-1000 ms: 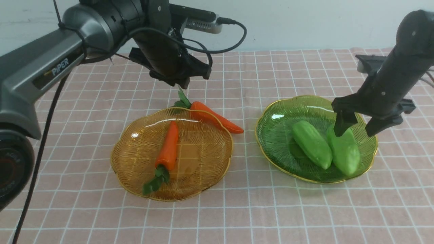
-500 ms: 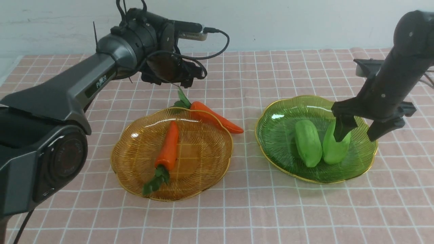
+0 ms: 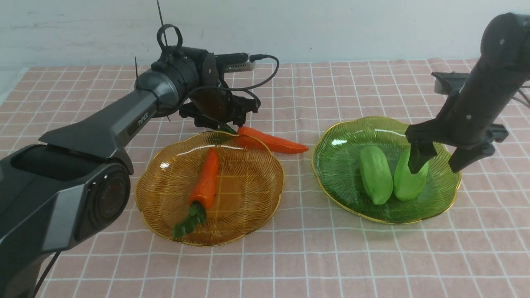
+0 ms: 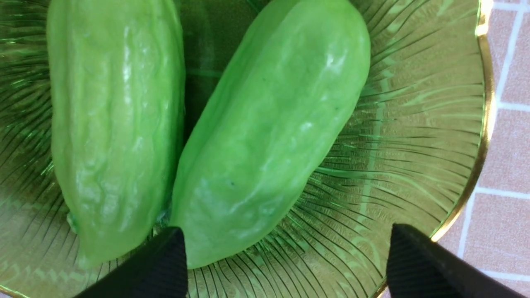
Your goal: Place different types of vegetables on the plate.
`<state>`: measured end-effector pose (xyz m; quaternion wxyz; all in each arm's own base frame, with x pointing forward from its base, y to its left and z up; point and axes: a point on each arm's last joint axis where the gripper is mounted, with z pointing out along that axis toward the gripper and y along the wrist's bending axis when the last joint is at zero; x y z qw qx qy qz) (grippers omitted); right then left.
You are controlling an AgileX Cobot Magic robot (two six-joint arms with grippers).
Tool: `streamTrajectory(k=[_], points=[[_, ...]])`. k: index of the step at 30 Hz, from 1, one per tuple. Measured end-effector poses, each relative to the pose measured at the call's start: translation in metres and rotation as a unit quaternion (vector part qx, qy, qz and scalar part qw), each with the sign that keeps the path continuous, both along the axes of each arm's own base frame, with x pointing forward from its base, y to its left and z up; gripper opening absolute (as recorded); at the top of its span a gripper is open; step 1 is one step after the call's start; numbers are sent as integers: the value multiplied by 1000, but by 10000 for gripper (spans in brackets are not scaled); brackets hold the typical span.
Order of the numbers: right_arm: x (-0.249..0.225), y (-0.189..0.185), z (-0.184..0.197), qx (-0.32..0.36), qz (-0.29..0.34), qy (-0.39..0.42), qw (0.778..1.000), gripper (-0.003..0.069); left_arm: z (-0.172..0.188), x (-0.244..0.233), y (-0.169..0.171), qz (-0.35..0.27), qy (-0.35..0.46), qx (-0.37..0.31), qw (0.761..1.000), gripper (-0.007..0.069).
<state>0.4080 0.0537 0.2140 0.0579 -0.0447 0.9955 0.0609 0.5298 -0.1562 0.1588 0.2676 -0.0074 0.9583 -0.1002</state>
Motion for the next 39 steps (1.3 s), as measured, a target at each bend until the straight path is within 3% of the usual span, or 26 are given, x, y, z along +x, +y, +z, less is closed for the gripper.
streamTrajectory(k=[3, 4, 5, 8, 20, 27, 32, 39], points=[[0, 0, 0, -1, 4, -1, 1000, 590, 0, 0, 0, 0, 4, -1, 1000, 209], [0, 0, 0, -1, 4, -1, 1000, 590, 0, 0, 0, 0, 4, -1, 1000, 193], [0, 0, 0, -1, 5, -1, 1000, 590, 1, 0, 0, 1, 2, -3, 1000, 106], [0, 0, 0, -1, 6, -1, 1000, 590, 6, 2, -1, 1, -6, -9, 1000, 11], [0, 2, 0, 9, 3, 0, 1000, 590, 110, 3, -11, -24, -98, -85, 991, -3], [0, 6, 1, 33, -6, 3, 999, 590, 109, -11, -10, -54, -24, -56, 997, -1], [0, 9, 2, 54, -14, 5, 998, 590, 97, -14, -9, -61, 15, -42, 997, 99], [-3, 22, 2, 58, -1, 7, 998, 590, 52, -5, -9, -18, 62, -38, 997, 490]])
